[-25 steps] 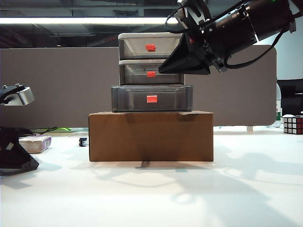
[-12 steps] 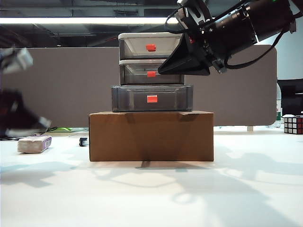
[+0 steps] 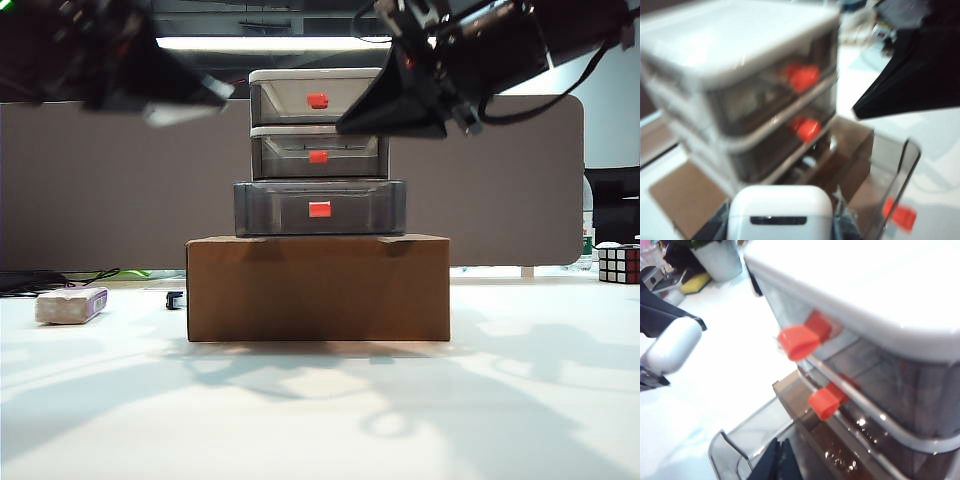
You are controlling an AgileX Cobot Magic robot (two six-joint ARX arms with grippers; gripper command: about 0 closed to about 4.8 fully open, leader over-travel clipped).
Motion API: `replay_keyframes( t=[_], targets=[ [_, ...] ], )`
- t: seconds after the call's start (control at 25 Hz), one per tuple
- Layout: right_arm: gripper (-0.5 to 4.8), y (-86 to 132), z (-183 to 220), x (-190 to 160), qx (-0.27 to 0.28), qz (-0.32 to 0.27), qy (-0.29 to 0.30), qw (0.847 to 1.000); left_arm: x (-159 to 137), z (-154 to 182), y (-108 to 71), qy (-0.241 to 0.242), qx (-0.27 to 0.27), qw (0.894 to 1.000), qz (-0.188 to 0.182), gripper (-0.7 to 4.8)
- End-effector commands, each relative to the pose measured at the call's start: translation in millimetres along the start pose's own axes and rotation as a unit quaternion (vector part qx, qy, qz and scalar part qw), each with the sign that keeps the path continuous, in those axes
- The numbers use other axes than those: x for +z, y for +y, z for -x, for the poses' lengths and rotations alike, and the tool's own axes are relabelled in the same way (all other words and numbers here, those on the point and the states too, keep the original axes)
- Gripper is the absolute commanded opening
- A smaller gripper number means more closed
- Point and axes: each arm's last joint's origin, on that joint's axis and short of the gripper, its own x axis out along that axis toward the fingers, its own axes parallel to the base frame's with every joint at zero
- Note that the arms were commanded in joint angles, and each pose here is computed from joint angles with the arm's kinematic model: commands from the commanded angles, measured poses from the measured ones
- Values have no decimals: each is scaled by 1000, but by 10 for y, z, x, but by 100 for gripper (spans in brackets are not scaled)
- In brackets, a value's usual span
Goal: Open the third layer of the drawer on the table, pick up the earphone case on the table and put it in, and finally close the drawer.
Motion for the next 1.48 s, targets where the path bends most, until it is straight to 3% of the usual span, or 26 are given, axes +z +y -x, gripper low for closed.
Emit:
replay_keyframes(
  t=[0.04,0.28,0.44,0.6,0.8,0.88,1.0,1.08,1.16,1.2,1.24,1.48],
  targets=[
    [-6,56,76,108,3,16,-23,1000,122,-175,-70,0,-11,1000,-13,84],
    [-6,140,205,228,3,33,-50,998,159,-736,-187,25,-74,997,-15,84],
    [-5,156,229,249,4,36,-54,998,99,-932,-252,46,-95,994,-10,91],
    [-6,161,237,254,5,36,-55,998,31,-991,-258,78,-85,993,-3,208],
    [-5,161,237,254,5,37,-55,998,14,-979,-251,92,-76,993,-1,298],
    [-6,161,237,254,5,37,-55,998,34,-969,-252,87,-76,993,-3,385],
    [-5,161,237,253,4,36,-55,998,47,-950,-255,90,-76,993,1,385],
    [-5,162,238,255,5,37,-55,998,113,-854,-266,98,-78,992,3,339],
    [-5,163,238,256,6,37,-56,998,210,-702,-286,107,-80,991,6,252],
    [-5,163,238,256,6,37,-56,998,277,-581,-304,115,-82,990,8,156],
    [-5,163,238,257,6,38,-56,998,357,-396,-337,128,-87,988,13,15],
    [-6,166,242,295,1,51,-74,996,303,-147,-412,207,-106,972,30,-6]
  ],
)
